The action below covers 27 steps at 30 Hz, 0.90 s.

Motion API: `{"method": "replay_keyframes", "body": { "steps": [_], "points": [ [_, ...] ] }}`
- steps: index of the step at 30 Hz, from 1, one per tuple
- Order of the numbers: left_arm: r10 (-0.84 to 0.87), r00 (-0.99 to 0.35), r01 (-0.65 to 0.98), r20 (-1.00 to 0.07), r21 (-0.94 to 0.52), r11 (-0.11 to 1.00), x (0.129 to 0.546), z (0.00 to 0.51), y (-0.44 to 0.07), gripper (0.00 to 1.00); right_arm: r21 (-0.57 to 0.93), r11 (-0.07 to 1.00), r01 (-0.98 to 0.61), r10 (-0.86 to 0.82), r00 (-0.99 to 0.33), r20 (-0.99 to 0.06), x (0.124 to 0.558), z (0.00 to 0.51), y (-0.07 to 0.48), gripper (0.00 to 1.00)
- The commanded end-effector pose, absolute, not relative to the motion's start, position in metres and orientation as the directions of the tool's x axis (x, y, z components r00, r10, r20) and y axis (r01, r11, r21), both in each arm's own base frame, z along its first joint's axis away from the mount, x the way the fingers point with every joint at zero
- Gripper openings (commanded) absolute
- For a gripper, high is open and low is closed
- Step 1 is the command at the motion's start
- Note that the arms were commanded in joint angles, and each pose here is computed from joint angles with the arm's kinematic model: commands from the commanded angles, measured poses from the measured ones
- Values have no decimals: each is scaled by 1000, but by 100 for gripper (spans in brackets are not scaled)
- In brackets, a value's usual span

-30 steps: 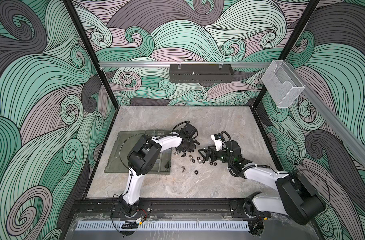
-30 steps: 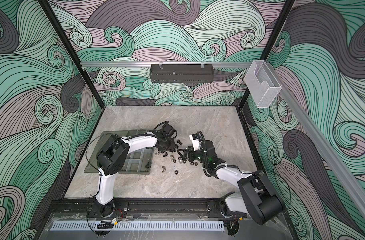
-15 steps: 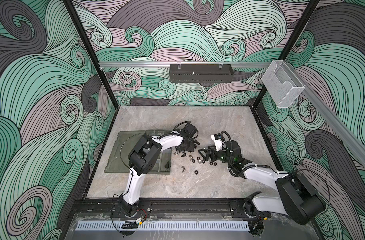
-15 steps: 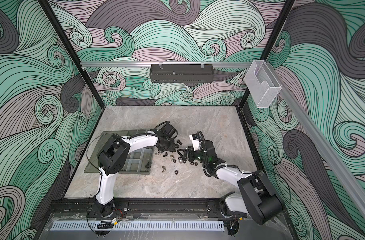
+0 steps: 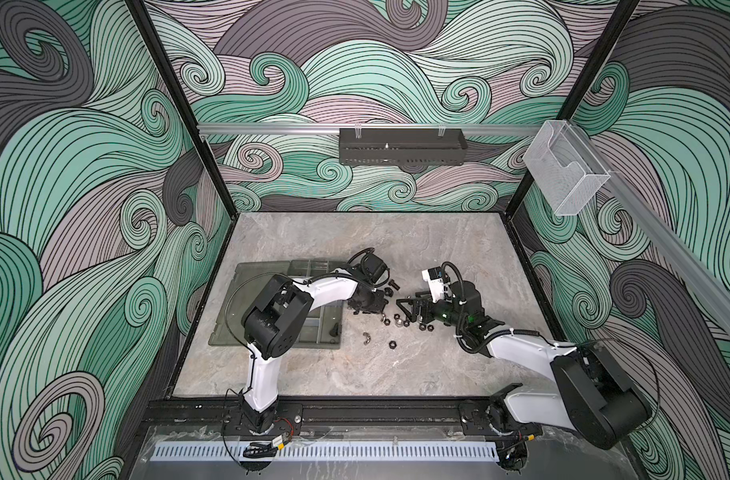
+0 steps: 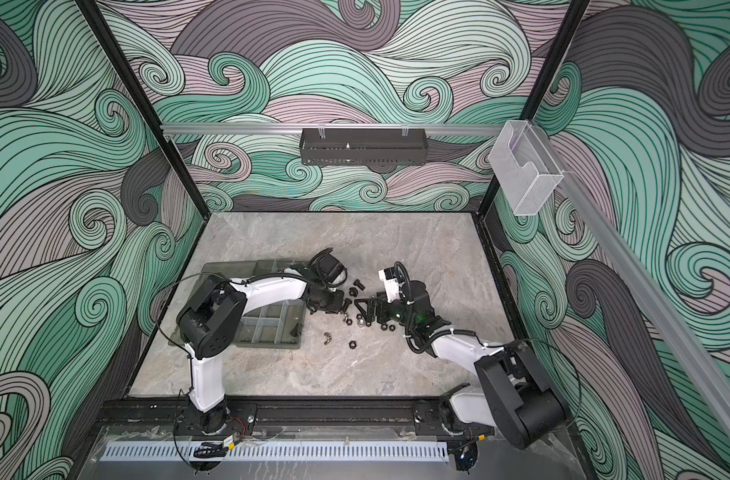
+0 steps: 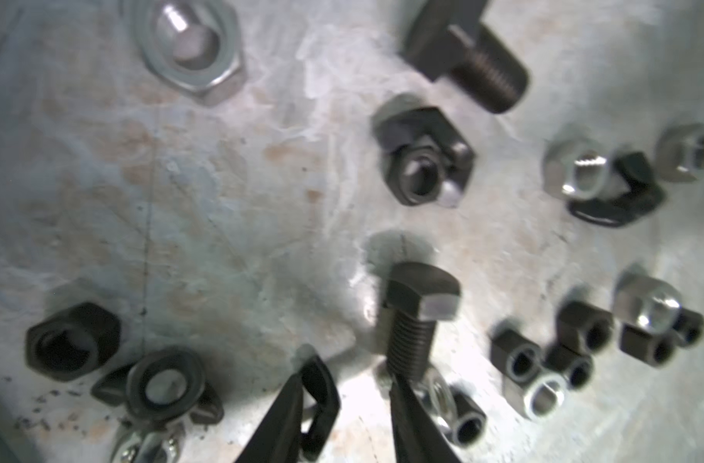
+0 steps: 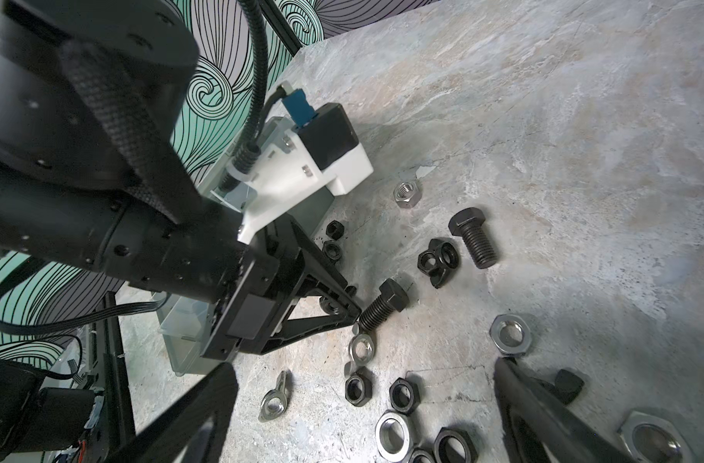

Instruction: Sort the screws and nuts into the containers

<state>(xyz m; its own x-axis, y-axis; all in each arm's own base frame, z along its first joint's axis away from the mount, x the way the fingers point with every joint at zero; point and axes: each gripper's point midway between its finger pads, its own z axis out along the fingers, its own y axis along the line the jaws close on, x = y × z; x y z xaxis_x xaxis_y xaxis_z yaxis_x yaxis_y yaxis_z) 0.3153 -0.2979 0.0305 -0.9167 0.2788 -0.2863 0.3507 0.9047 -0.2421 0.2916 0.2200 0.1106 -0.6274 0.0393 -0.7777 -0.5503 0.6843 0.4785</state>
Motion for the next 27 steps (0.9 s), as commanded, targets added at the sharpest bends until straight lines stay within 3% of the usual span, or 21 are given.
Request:
{"method": "replay_keyframes", "body": {
  "steps": [1, 27],
  "points": [
    [312, -874, 430, -373, -292, 854, 321, 56, -320, 41, 482, 665, -571, 48, -611, -790, 296, 120, 225, 99],
    [327, -898, 384, -294, -163, 909, 328, 20, -322, 36, 481, 662, -575, 53, -604, -795, 296, 123, 225, 99]
  ]
}}
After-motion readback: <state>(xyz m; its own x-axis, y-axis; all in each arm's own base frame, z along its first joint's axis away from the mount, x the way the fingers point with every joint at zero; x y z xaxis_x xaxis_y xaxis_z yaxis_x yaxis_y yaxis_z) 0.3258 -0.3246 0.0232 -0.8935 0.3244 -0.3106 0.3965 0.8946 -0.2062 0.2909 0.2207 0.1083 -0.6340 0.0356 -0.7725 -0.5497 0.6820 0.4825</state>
